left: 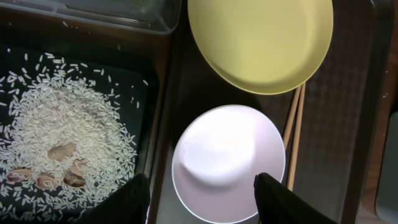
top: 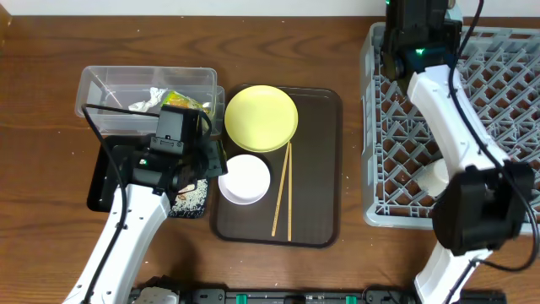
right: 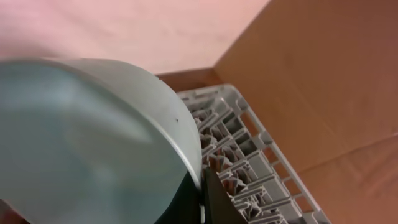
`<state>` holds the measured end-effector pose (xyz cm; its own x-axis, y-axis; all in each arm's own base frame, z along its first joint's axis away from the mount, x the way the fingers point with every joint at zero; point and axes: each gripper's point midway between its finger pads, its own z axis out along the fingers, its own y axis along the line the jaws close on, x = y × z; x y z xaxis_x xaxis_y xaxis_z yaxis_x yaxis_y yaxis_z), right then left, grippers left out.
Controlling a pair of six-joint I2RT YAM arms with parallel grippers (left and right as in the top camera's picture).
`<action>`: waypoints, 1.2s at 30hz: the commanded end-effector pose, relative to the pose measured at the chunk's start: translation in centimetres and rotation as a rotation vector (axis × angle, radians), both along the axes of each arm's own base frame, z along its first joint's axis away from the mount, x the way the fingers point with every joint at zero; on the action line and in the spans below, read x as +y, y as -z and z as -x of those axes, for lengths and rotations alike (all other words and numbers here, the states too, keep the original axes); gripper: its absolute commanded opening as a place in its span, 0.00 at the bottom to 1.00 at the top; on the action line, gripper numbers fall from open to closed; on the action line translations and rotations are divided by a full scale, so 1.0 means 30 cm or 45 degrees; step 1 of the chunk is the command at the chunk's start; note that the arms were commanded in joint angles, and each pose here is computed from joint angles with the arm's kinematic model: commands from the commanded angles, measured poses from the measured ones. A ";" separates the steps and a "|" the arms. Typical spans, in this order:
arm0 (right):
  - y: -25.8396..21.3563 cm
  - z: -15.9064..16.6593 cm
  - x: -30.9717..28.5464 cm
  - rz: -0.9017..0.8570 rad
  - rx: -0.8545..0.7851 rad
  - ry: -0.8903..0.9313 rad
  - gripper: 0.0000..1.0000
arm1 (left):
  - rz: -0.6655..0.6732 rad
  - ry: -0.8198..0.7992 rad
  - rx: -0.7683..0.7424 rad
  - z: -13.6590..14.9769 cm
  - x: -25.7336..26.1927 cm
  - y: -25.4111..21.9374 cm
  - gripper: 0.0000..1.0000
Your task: Sort waste into correct bins and load items into the dishwasher rack
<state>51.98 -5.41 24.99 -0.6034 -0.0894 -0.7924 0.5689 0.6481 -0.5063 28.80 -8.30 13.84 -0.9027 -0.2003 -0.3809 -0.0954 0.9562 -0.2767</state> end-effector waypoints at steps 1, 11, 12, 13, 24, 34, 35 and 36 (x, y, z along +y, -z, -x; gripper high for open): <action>0.076 -0.022 -0.027 0.001 0.032 0.032 0.01 | -0.026 0.007 0.007 0.001 0.011 0.010 0.57; 0.275 -0.079 0.030 -0.023 0.158 -0.039 0.01 | -0.026 0.008 0.008 0.001 0.011 0.010 0.57; 0.285 -0.079 0.032 -0.021 0.167 -0.041 0.01 | -0.026 0.008 0.008 0.001 0.011 0.010 0.57; 0.297 -0.081 0.035 -0.020 0.176 -0.043 0.01 | -0.026 0.008 0.008 0.001 0.011 0.010 0.57; 0.317 -0.070 0.089 -0.008 0.224 -0.081 0.01 | -0.026 0.008 0.008 0.001 0.011 0.010 0.57; 0.385 0.019 0.175 -0.086 0.355 -0.100 0.01 | -0.027 0.008 0.012 0.004 0.011 0.011 0.57; 0.394 0.030 0.191 -0.120 0.373 -0.115 0.01 | -0.027 0.008 0.013 0.004 0.012 0.012 0.57; 0.402 0.042 0.201 -0.157 0.383 -0.119 0.01 | -0.026 0.008 0.013 0.005 0.011 0.012 0.57</action>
